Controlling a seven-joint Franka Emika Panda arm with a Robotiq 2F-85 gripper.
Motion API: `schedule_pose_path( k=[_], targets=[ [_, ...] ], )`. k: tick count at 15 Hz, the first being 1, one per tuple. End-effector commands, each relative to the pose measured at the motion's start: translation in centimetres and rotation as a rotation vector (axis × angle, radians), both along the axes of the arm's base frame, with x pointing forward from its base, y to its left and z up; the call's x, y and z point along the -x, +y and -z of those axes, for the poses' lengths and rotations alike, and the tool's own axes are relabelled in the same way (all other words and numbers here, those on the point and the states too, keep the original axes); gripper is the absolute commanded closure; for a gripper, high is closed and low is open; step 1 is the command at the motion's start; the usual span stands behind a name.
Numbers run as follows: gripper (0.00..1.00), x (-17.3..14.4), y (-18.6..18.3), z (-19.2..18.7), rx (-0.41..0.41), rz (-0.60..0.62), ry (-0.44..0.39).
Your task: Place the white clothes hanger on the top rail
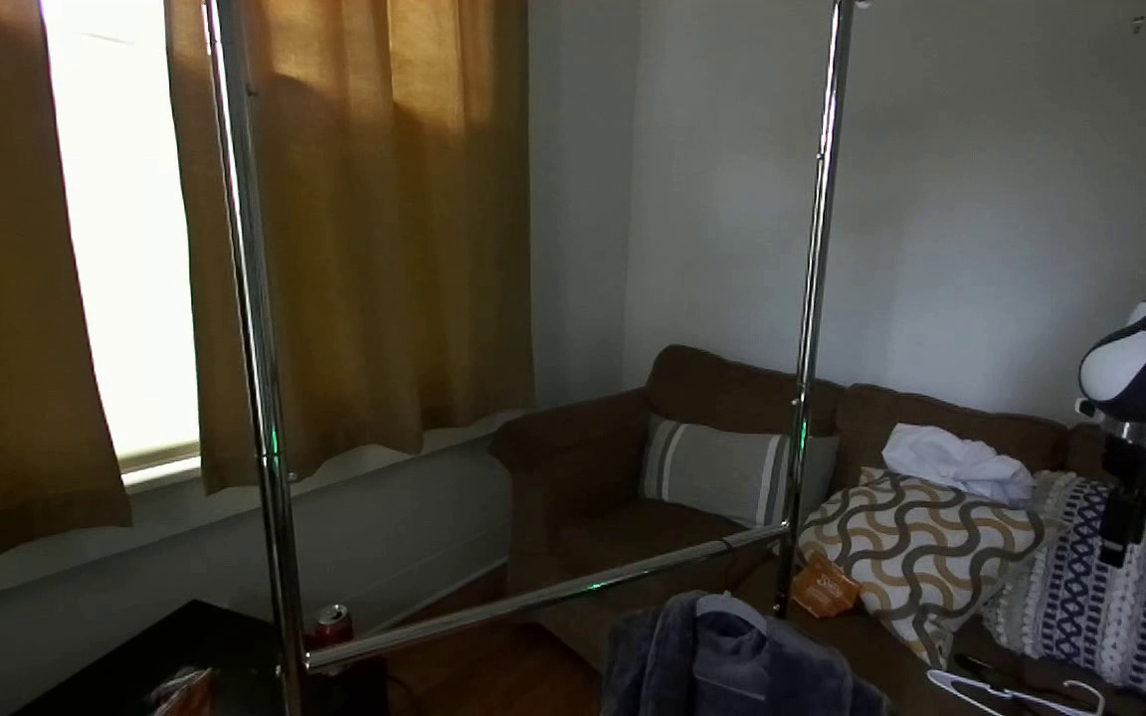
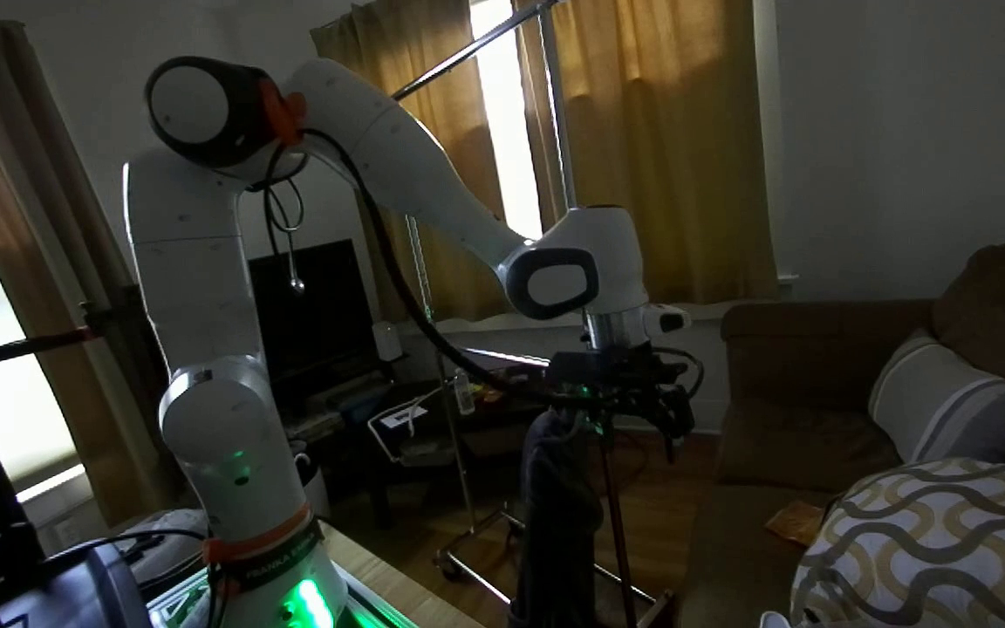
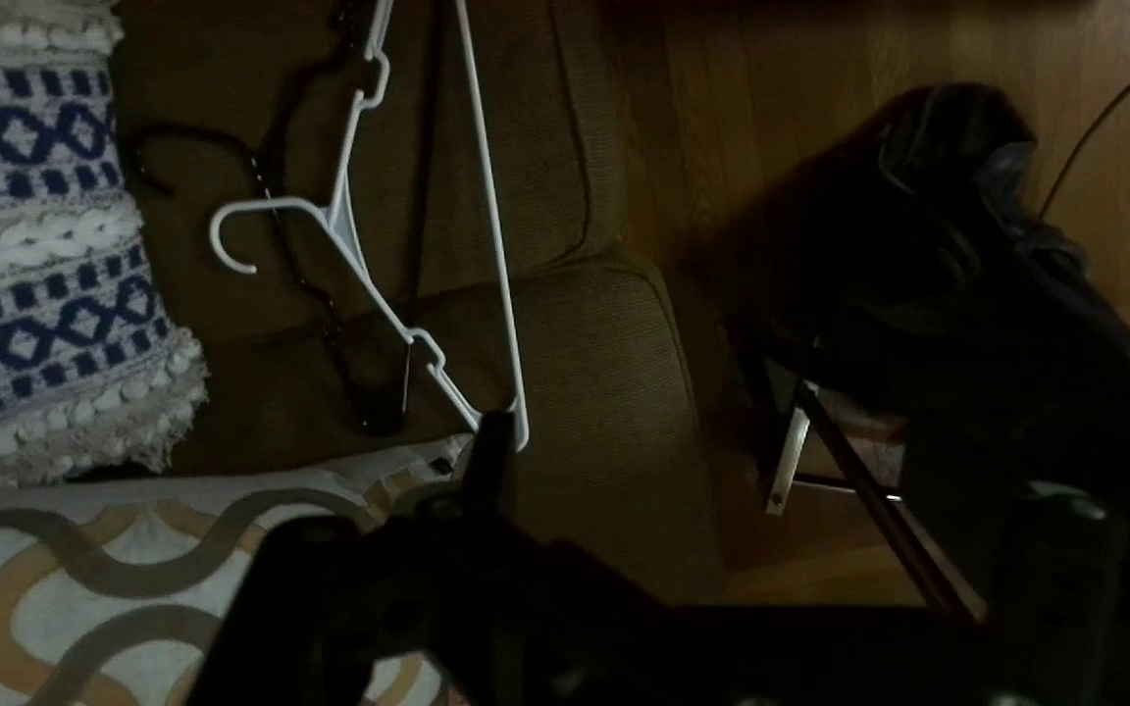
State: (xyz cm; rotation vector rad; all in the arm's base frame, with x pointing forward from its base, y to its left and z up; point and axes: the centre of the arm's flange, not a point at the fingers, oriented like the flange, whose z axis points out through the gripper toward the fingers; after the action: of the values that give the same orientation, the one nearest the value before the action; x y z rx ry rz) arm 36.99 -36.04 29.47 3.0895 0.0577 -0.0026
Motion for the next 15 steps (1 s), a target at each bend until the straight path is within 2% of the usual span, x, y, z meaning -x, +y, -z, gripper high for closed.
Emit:
schedule_pose_path(
  k=[1,2,3,5,8,10,13,15],
  targets=[
    [0.00,-1.1,-5.6,5.5,-0.092,0.183,-0.002],
    [0.00,-0.9,-6.1,6.6,-0.111,0.220,-0.003],
    [0.00,0.4,-3.1,3.7,-0.067,0.160,-0.007],
    [0.00,0.4,-4.4,5.8,-0.087,0.206,0.003],
    [0.00,-0.1,-4.8,6.5,-0.091,0.214,0.004],
    [0.00,-1.9,-7.7,8.2,-0.120,0.355,0.042],
    [0.00,-2.2,-11.7,11.1,-0.155,0.505,0.063],
    [0.00,-2.1,-13.8,13.3,-0.158,0.530,0.087]
  ],
)
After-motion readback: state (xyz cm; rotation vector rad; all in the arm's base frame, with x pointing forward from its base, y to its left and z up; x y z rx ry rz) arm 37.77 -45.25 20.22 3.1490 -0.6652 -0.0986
